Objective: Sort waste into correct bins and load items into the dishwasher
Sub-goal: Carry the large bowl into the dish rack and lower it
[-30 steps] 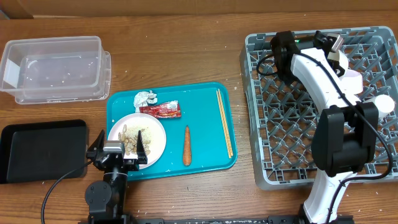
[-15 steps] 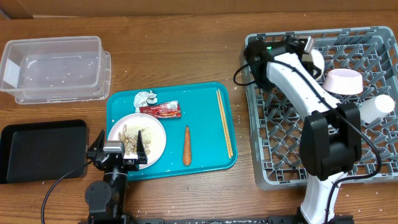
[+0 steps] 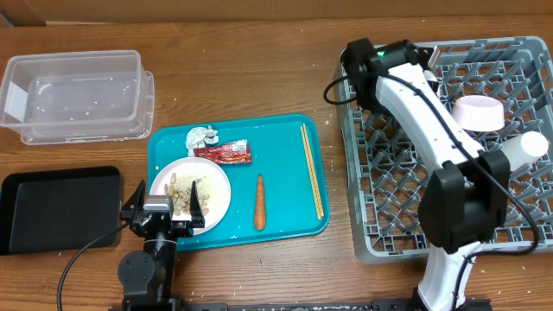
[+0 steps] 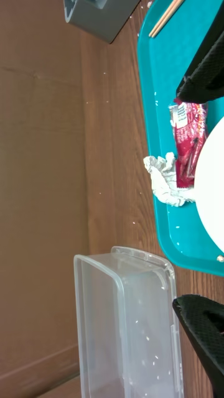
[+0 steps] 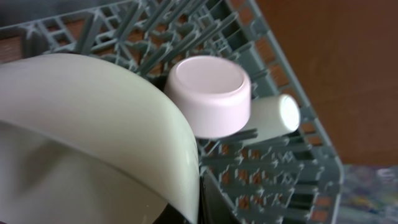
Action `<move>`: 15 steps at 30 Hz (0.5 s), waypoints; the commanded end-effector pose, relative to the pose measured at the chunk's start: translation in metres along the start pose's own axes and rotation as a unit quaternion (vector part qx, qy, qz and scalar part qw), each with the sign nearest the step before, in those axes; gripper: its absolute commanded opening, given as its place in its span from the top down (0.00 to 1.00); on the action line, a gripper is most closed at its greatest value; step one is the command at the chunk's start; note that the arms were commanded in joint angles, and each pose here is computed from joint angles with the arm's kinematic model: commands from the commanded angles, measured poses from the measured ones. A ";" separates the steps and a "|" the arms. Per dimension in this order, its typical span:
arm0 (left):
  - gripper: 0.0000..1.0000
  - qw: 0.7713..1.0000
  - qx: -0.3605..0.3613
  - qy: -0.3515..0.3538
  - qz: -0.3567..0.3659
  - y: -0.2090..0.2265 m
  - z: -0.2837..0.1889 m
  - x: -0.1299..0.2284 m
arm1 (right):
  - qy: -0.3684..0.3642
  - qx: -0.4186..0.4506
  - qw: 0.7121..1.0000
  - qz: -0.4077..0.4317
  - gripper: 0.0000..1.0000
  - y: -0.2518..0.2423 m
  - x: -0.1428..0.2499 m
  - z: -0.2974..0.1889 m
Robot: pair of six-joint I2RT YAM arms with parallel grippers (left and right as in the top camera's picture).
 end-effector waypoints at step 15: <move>0.00 1.000 0.002 -0.002 0.010 -0.001 0.000 0.001 | 0.123 -0.221 0.967 -0.010 0.96 -0.020 0.003 -0.001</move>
Point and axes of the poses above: each gripper's point midway between its finger pads, its own z axis out along the fingers, its own y axis along the line the jaws close on, x = y × z, the point moved 9 cm from there along -z, back along the fingers, and after that the axes turned 10 degrees about -z, right-handed, at the moved point
